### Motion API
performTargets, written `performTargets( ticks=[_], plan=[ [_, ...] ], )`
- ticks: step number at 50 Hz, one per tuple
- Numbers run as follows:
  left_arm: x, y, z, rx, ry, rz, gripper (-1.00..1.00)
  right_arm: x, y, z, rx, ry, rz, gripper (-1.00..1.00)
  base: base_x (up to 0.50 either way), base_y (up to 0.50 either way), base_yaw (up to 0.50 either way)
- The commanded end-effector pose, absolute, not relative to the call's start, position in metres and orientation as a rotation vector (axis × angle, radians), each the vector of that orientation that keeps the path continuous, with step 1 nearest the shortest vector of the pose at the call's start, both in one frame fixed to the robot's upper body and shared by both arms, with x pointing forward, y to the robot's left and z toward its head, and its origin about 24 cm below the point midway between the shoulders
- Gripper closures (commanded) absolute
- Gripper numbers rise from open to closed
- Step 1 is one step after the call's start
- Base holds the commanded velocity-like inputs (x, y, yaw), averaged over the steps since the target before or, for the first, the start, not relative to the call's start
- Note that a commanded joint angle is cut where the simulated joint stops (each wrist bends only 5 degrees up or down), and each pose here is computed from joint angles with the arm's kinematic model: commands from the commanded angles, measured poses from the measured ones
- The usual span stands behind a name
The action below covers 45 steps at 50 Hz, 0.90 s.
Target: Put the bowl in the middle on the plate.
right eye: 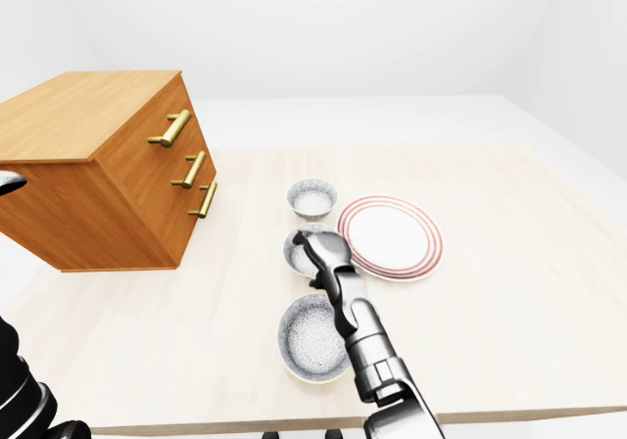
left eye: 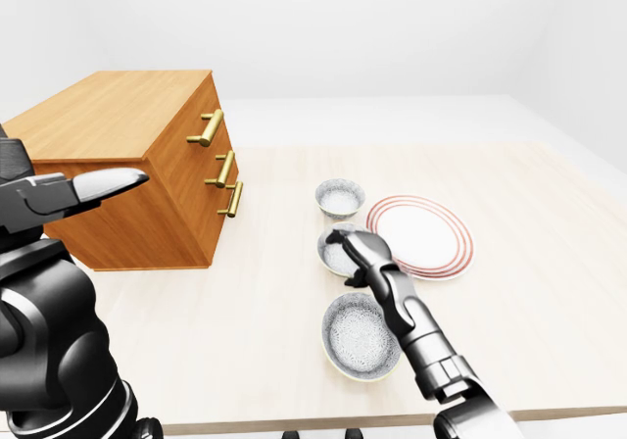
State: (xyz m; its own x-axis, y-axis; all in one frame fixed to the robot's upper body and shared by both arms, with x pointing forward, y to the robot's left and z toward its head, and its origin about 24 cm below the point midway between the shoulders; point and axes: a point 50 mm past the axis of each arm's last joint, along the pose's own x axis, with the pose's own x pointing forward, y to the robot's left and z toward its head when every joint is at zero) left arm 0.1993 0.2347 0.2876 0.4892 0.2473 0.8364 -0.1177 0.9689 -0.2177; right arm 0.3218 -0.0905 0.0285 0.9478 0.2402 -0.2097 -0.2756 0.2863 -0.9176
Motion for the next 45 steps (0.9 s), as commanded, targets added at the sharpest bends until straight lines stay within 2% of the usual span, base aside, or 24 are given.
performTargets(
  ticks=[1, 15, 16, 20, 22, 24, 25, 29, 30, 31, 32, 35, 45],
  plan=[
    [0.199, 0.235, 0.288, -0.139, -1.041, 0.223, -1.00, 0.318, -0.092, 0.028, -1.236, 0.040, 0.350, -0.24, 0.00, 0.00, 0.00],
    [0.198, 0.235, 0.288, -0.139, -1.041, 0.223, -1.00, 0.305, -0.094, 0.023, -1.227, 0.054, 0.359, -0.07, 0.00, 0.00, 0.00],
    [0.198, 0.235, 0.288, -0.139, -1.041, 0.224, -1.00, 0.304, -0.094, 0.023, -1.228, 0.055, 0.359, 0.09, 0.00, 0.00, 0.00],
    [0.198, 0.235, 0.288, -0.139, -1.042, 0.224, -1.00, 0.305, -0.094, 0.023, -1.227, 0.055, 0.358, 0.15, 0.00, 0.00, 0.00],
    [0.198, 0.235, 0.288, -0.138, -1.041, 0.224, -1.00, 0.305, -0.094, 0.023, -1.226, 0.055, 0.358, 0.26, 0.00, 0.00, 0.00],
    [0.198, 0.235, 0.288, -0.138, -1.041, 0.224, -1.00, 0.305, -0.094, 0.023, -1.226, 0.055, 0.358, 0.26, 0.00, 0.00, 0.00],
    [0.198, 0.235, 0.288, -0.139, -1.042, 0.224, -1.00, 0.305, -0.094, 0.023, -1.227, 0.055, 0.359, 0.56, 0.00, 0.00, 0.00],
    [0.198, 0.235, 0.288, -0.138, -1.039, 0.224, -1.00, 0.305, -0.094, 0.023, -1.226, 0.055, 0.359, 0.59, 0.00, 0.00, 0.00],
    [0.198, 0.235, 0.288, -0.140, -1.041, 0.224, -1.00, 0.305, -0.094, 0.023, -1.225, 0.054, 0.359, 0.76, 0.00, 0.00, 0.00],
    [0.198, 0.235, 0.288, -0.140, -1.041, 0.224, -1.00, 0.305, -0.094, 0.023, -1.225, 0.054, 0.359, 0.76, 0.00, 0.00, 0.00],
    [0.198, 0.235, 0.288, -0.140, -1.042, 0.225, -1.00, 0.305, -0.095, 0.023, -1.226, 0.054, 0.358, 0.95, 0.00, 0.00, 0.00],
    [0.198, 0.235, 0.288, -0.139, -1.041, 0.225, -1.00, 0.305, -0.095, 0.024, -1.225, 0.053, 0.358, 1.00, 0.00, 0.00, 0.00],
    [0.198, 0.235, 0.288, -0.141, -1.042, 0.227, -1.00, 0.305, -0.095, 0.029, -1.227, 0.041, 0.353, 1.00, 0.00, 0.00, 0.00]
  ],
)
